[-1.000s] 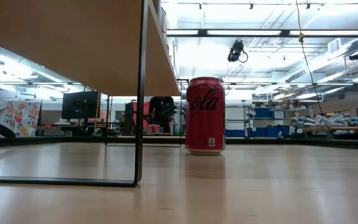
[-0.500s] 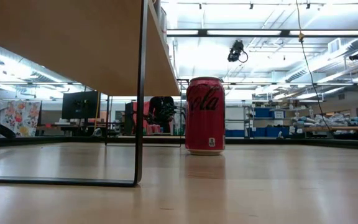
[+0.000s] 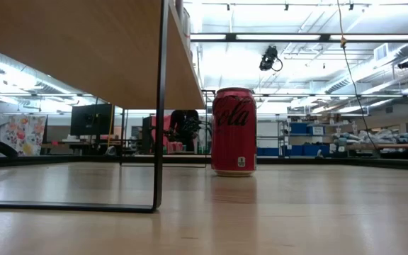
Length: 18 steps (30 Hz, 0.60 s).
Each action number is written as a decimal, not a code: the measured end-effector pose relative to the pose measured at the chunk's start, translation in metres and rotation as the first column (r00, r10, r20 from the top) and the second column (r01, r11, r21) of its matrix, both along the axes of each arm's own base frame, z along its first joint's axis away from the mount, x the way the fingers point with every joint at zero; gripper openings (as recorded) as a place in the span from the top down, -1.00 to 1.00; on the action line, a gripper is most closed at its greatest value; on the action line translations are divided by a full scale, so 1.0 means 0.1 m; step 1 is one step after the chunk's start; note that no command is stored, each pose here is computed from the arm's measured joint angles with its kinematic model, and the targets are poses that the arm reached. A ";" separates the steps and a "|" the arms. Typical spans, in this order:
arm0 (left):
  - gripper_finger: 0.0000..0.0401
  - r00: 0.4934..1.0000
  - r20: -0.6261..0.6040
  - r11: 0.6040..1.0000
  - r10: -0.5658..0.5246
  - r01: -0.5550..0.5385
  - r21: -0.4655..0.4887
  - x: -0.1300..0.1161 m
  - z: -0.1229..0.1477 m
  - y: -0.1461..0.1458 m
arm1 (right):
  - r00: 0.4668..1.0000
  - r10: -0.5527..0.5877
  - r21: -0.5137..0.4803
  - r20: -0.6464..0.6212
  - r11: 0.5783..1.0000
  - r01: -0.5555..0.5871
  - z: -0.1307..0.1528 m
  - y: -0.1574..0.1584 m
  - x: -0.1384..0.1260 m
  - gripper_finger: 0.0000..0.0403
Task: Place canned beverage on shelf
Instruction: Put the bottom right red and black soda can on the shelf
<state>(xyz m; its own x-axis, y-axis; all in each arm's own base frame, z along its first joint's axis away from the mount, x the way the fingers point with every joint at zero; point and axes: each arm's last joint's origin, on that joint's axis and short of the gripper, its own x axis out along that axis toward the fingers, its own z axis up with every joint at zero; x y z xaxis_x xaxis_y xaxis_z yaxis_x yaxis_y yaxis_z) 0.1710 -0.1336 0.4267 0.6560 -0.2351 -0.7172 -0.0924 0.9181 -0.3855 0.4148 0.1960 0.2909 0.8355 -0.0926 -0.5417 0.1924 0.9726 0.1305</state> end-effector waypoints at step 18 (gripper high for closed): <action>-0.94 1.000 0.005 1.000 -0.018 0.018 0.016 0.00 0.00 0.00 | 0.992 -0.021 -0.095 0.128 0.995 0.033 0.35 -0.08 0.04 -0.76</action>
